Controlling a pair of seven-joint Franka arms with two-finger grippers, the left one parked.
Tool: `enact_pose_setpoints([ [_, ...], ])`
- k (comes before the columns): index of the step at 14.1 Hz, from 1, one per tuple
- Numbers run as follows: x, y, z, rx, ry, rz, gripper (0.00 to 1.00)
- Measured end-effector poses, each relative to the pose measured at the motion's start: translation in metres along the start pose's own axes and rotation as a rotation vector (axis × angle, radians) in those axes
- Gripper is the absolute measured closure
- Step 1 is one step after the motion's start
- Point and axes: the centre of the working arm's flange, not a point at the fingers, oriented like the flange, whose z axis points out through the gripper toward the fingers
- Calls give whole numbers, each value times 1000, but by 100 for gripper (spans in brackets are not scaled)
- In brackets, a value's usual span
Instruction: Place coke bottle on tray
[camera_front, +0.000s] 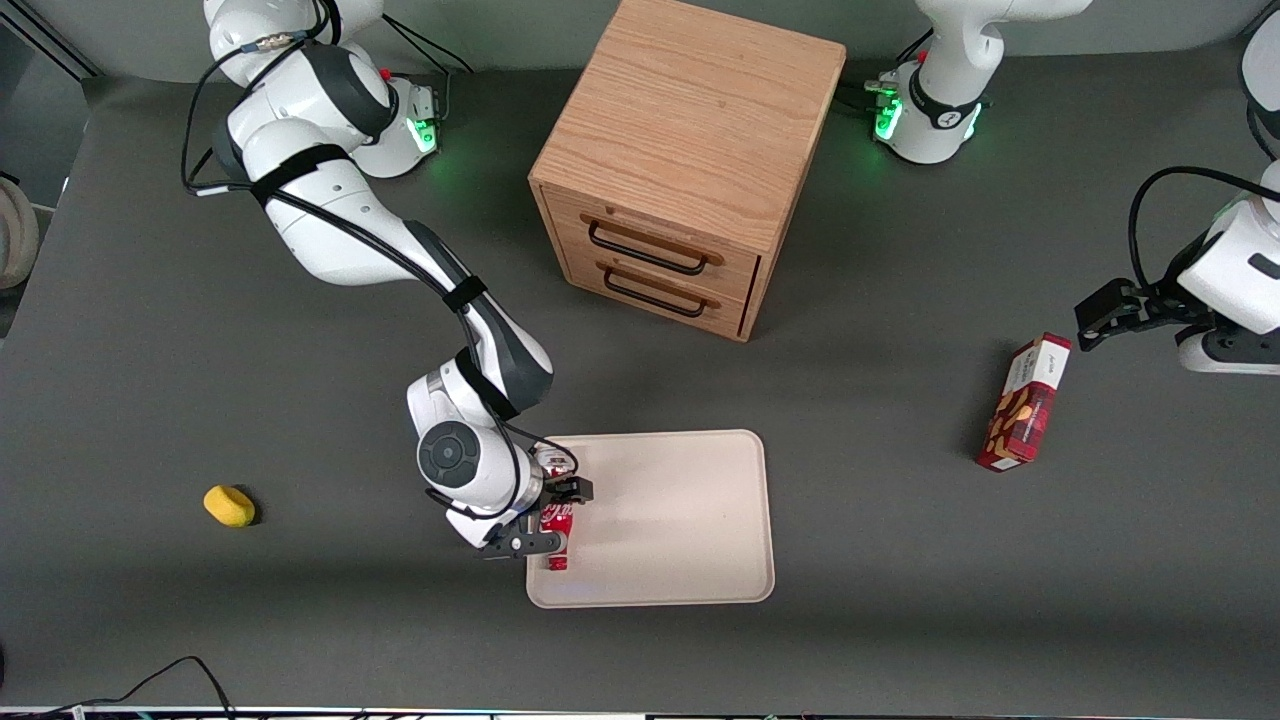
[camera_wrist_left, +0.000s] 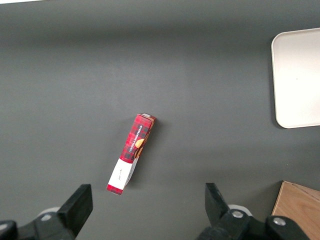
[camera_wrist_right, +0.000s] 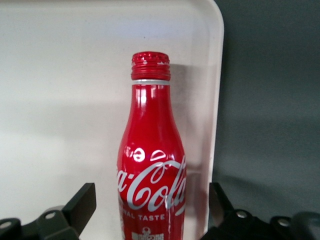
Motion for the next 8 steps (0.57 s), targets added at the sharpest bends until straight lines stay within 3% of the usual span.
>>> enact_pose_setpoints([
  [4,3,-1,-5,5,12,1,0],
  [8,15,-5,-66,32,73,11,0],
])
